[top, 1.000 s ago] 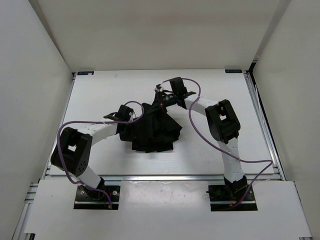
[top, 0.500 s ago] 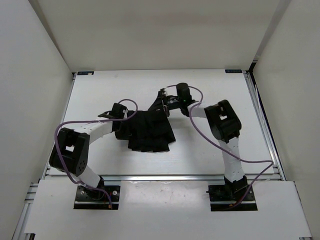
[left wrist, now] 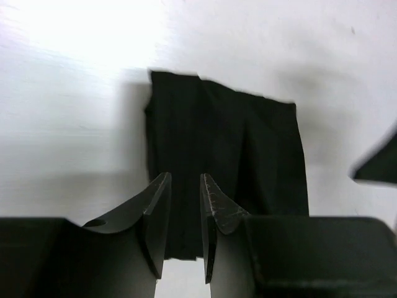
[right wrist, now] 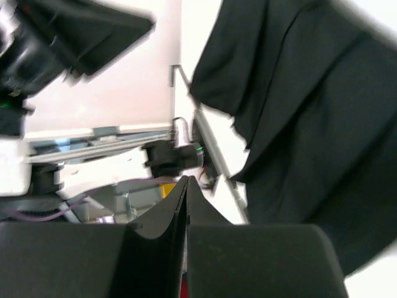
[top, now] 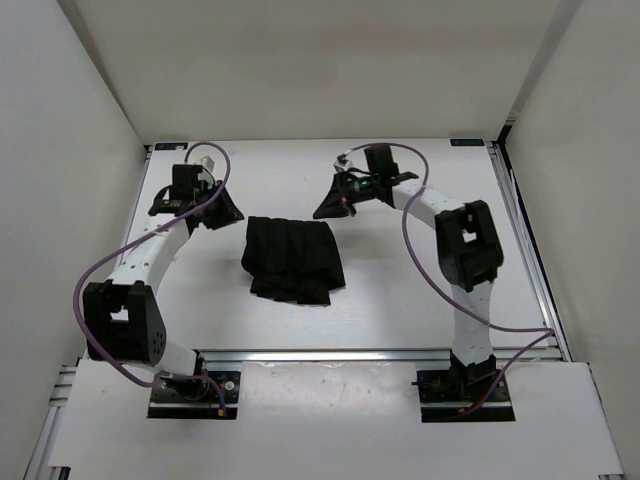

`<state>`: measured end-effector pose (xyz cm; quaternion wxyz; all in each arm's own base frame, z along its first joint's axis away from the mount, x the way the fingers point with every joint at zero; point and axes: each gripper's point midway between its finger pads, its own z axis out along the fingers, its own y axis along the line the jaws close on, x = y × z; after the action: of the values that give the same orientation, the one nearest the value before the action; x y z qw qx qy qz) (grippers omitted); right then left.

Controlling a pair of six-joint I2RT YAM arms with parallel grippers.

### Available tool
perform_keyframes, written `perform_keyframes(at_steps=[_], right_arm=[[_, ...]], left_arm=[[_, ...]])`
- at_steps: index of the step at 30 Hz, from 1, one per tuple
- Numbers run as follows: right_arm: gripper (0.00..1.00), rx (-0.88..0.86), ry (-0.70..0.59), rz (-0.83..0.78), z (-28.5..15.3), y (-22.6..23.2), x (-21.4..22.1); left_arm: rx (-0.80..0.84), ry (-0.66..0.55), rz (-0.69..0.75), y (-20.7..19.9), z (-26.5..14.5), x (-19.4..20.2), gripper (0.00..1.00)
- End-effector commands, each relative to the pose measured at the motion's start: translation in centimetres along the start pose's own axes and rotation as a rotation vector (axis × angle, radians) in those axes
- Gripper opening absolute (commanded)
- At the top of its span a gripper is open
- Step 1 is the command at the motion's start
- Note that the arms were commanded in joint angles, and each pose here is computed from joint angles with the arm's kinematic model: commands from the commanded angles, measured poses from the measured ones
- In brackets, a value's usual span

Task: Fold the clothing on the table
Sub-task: Fold the skirt

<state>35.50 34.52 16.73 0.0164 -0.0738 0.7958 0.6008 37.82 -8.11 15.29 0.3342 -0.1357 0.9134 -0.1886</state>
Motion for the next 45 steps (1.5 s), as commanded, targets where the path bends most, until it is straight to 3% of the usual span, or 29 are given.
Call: perform_keyframes(at_steps=[1, 7, 13, 18, 22, 26, 28, 32, 39, 45], right_arm=[[0.0, 0.131, 0.099, -0.014, 3.0, -2.9, 1.2], [0.01, 0.281, 0.134, 0.015, 4.0, -6.8, 1.0], [0.0, 0.415, 0.173, 0.106, 1.8, -11.6, 3.8], [0.0, 0.506, 0.206, 0.126, 0.5, -13.6, 6.5], [0.0, 0.583, 0.19, 0.083, -0.6, -13.0, 6.0], [0.0, 0.614, 0.158, -0.061, -0.7, -8.9, 4.1], [0.0, 0.523, 0.158, -0.109, 0.5, -5.1, 3.7], [0.0, 0.425, 0.21, -0.116, 2.5, -3.5, 5.3], [0.0, 0.272, 0.306, -0.127, 4.9, -2.3, 8.3], [0.0, 0.237, 0.323, -0.002, 3.8, -5.6, 11.8]], left_arm=[[0.192, 0.121, -0.046, -2.8, 0.9, 4.1, 0.36], [0.297, 0.233, -0.107, -3.8, 3.1, 9.4, 0.33], [-0.02, 0.255, -0.034, 2.6, 4.1, 13.0, 0.27], [-0.077, 0.287, -0.041, 4.7, 4.3, 16.0, 0.26], [-0.092, 0.315, -0.023, 5.1, 4.4, 17.6, 0.26], [-0.038, 0.302, -0.057, 3.8, 4.1, 16.9, 0.25], [0.016, 0.297, -0.071, 2.1, 3.6, 15.6, 0.26], [0.094, 0.279, -0.083, -0.4, 2.5, 13.6, 0.3], [0.206, 0.266, -0.104, -3.6, 0.5, 10.6, 0.35], [0.21, 0.261, -0.115, -3.2, -0.6, 9.9, 0.35]])
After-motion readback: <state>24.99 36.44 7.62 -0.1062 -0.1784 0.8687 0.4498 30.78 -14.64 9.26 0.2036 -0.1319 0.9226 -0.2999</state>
